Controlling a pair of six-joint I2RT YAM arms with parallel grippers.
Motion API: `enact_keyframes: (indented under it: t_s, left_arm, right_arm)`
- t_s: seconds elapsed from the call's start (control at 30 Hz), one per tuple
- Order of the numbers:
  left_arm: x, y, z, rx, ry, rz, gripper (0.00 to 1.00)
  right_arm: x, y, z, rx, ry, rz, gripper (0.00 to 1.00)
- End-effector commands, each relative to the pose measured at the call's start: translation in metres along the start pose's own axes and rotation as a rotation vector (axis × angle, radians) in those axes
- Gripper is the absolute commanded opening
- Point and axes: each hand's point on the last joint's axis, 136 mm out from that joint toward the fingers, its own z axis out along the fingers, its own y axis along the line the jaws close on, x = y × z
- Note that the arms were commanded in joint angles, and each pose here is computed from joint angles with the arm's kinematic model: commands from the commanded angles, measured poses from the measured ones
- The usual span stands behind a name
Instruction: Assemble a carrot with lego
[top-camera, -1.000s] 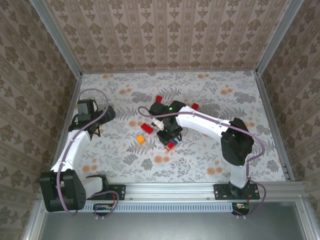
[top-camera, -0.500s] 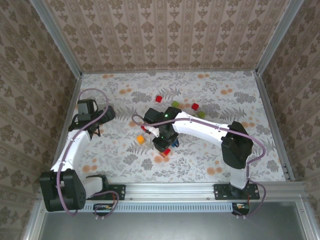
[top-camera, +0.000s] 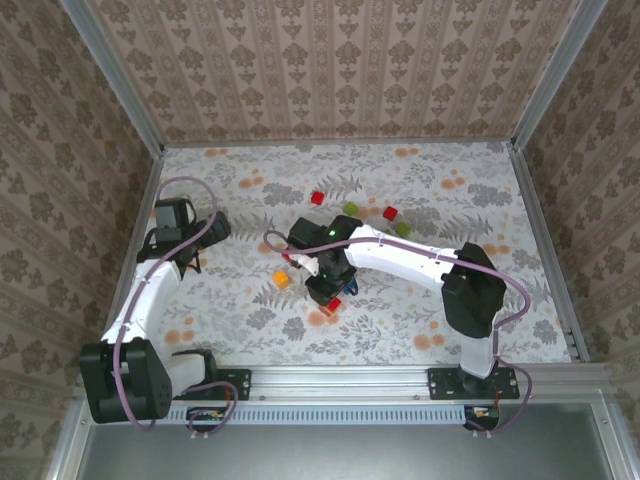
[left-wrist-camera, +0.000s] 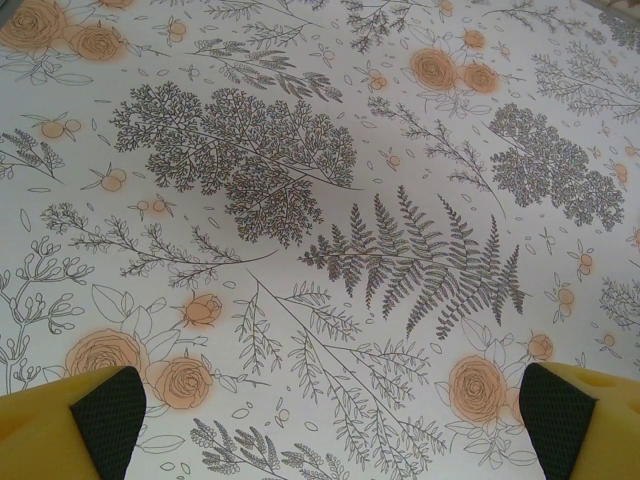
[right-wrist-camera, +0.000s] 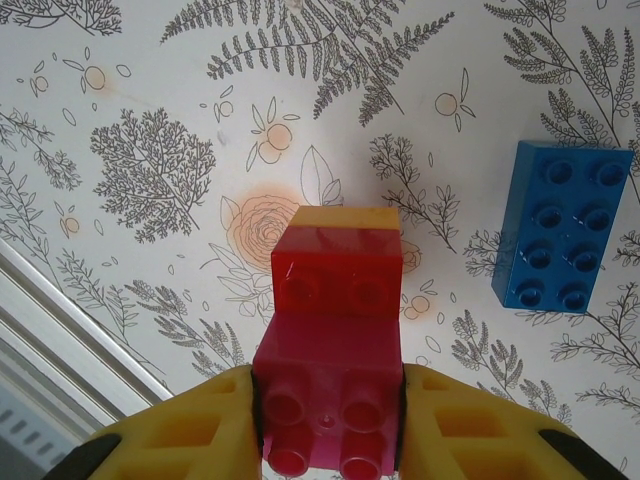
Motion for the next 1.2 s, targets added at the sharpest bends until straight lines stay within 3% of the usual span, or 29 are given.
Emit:
enact_keyframes:
  t_s: [0.0, 0.33, 0.47, 0.63, 0.87, 1.0, 1.17]
  left_arm:
    - [-0.005, -0.004, -0.003, 0.005, -0.001, 0.019, 1.00]
    - [-0.006, -0.004, -0.004, 0.006, -0.003, 0.019, 1.00]
    - [-0.005, -0.004, -0.004, 0.006, -0.003, 0.019, 1.00]
    - [-0.005, -0.004, -0.004, 0.007, -0.003, 0.019, 1.00]
    - [-0.006, -0.005, -0.005, 0.011, -0.007, 0.018, 1.00]
    - [-0.005, -0.007, -0.004, 0.020, -0.004, 0.018, 1.00]
    - [-0.005, -0.009, -0.005, 0.024, -0.005, 0.019, 1.00]
  right_arm:
    - [0.005, 0.005, 0.003, -0.011, 0.017, -0.004, 0.34]
    - [0.001, 0.005, -0.010, -0.004, -0.019, -0.010, 0.54]
    - [-0.004, 0.006, -0.027, -0.002, -0.061, -0.015, 0.64]
    - [-0.010, -0.011, -0.060, 0.050, -0.142, 0.007, 0.70]
    - [-0.006, -0.097, -0.089, 0.160, -0.217, 0.198, 0.71]
    - [0.001, -0.158, -0.075, 0.203, -0.176, 0.304, 0.68]
    - [0.002, -0.206, -0.035, 0.172, -0.116, 0.417, 0.64]
